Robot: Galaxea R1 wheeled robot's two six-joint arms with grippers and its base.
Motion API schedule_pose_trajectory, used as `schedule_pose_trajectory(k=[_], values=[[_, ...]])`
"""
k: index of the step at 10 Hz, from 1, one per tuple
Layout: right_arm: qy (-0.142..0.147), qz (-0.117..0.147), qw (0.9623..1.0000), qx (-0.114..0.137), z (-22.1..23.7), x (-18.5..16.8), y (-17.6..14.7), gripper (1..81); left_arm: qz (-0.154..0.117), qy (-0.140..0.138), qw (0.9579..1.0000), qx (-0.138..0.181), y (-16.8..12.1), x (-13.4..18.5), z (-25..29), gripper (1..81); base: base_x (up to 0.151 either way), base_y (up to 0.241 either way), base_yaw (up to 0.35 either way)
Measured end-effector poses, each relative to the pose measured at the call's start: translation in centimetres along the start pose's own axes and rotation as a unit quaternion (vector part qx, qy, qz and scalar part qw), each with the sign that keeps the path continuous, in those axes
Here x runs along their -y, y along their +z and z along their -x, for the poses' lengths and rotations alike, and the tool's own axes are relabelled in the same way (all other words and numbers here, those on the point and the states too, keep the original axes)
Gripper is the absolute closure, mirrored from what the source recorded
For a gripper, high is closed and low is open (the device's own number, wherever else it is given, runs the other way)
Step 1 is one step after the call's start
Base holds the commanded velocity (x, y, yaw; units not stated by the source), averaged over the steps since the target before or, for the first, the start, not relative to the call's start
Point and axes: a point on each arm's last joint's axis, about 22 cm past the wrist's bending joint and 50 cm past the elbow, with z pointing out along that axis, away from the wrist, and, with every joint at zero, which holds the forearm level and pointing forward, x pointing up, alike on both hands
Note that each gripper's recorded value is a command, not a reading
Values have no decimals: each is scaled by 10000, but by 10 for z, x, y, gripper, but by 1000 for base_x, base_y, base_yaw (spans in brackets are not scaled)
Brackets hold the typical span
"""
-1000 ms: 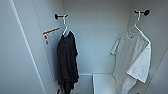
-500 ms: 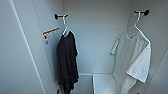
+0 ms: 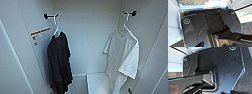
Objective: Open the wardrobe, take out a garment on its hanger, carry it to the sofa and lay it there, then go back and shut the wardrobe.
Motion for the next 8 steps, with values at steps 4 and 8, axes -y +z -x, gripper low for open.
schedule_pose_trajectory(k=[4,8], values=[[464,-1,9988,-184,15,1,0,10,146,445,9987,190,7,-14,-12,10,0,0,0],[496,-2,9986,-200,16,1,0,10,123,481,9987,134,8,-10,-23,10,0,0,0]])
